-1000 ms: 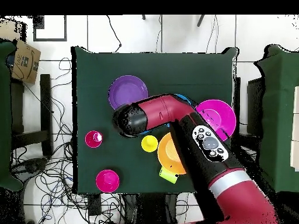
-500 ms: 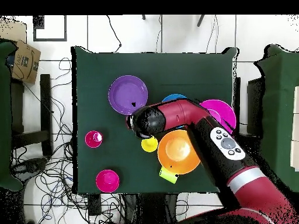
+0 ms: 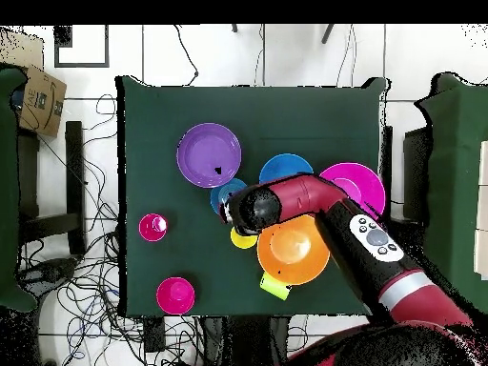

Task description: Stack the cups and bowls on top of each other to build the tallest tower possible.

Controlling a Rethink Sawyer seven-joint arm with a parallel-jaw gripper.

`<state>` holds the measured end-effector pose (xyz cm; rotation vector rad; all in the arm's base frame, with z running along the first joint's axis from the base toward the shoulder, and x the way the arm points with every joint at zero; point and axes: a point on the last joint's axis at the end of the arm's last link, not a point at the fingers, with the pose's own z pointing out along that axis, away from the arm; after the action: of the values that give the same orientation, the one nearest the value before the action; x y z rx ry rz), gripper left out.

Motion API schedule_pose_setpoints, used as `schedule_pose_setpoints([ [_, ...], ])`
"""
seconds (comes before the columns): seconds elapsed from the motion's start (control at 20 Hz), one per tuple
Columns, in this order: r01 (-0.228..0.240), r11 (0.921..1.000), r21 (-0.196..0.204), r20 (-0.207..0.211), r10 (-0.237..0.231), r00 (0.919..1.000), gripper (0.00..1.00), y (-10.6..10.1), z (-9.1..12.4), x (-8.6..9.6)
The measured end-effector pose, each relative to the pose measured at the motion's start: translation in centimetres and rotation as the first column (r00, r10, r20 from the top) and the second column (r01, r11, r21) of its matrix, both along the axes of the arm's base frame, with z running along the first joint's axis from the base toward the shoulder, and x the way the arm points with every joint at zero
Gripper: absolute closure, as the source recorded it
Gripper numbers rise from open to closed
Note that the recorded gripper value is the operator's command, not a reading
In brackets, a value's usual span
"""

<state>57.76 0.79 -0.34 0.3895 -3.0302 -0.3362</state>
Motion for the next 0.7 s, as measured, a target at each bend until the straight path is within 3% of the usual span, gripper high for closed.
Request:
schedule_pose_setpoints([
  [0.3,-0.019,0.9998,0.009,-0.014,0.019,0.9997,0.00,0.7,-1.1,-0.8],
  [0.7,-0.047,0.9988,-0.011,0.003,0.047,0.9989,0.00,1.4,-0.6,-0.5],
])
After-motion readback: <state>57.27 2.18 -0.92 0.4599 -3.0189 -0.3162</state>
